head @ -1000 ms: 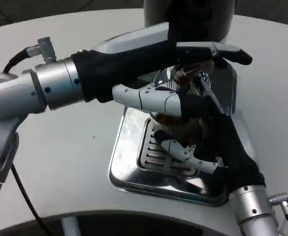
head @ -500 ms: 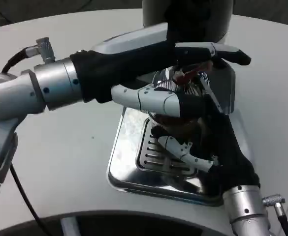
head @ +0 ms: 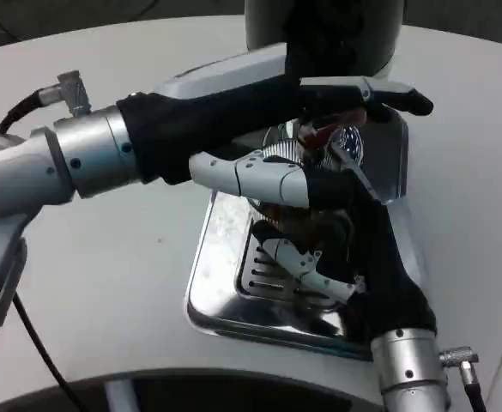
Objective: Grasp the cup under the faucet to collect the drink, then remove the cup.
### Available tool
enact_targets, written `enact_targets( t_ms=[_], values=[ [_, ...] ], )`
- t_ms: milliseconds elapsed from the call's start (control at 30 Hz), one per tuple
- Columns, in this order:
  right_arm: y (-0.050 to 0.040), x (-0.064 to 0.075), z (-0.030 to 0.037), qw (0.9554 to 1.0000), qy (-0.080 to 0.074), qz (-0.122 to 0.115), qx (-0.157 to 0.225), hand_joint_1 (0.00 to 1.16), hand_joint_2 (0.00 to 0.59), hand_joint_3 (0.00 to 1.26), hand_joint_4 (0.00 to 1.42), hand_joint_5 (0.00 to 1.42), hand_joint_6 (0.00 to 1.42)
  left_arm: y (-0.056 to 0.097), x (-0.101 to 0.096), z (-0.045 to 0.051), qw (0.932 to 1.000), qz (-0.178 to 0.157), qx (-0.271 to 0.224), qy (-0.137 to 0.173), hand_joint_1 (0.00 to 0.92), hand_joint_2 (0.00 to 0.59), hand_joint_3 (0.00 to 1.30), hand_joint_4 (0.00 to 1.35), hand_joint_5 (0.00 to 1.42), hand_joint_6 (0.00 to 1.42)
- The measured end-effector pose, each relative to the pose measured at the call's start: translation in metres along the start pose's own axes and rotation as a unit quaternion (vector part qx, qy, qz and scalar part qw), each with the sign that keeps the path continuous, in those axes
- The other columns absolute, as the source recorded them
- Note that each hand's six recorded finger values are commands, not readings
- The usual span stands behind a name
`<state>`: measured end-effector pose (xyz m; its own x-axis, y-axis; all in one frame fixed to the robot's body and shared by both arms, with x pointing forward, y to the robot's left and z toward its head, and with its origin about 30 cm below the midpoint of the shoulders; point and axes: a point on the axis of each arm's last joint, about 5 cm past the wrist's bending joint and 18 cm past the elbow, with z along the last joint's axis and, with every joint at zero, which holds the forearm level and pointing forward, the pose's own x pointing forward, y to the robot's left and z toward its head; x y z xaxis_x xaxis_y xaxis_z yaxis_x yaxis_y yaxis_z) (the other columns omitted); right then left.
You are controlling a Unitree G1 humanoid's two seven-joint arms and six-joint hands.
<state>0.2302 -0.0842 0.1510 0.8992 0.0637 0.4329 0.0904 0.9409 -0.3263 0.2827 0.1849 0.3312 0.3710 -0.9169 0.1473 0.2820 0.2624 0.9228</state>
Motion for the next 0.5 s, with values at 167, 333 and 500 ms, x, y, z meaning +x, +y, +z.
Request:
enact_targets(
  t_ms=[167,333,500],
  values=[
    [0.0037,-0.002,-0.0004,1.0000,-0.002,-0.008,-0.001,0.80,0.228,0.30,0.37,0.42,0.11,-0.002,-0.006,-0.0005,0.9998,0.020,-0.005,-0.001,0.000,0.089,0.11,0.09,0.17,0.18],
    [0.0063,-0.004,0.0003,0.9998,-0.007,-0.018,-0.003,0.80,0.228,0.33,0.39,0.45,0.13,-0.006,-0.013,-0.0022,0.9978,0.063,-0.019,-0.011,0.000,0.084,0.11,0.09,0.18,0.20],
    [0.0077,-0.005,0.0012,0.9995,-0.013,-0.027,-0.004,0.80,0.228,0.35,0.41,0.48,0.14,-0.008,-0.016,-0.0017,0.9953,0.093,-0.020,-0.021,0.000,0.083,0.12,0.11,0.20,0.21]
  ],
)
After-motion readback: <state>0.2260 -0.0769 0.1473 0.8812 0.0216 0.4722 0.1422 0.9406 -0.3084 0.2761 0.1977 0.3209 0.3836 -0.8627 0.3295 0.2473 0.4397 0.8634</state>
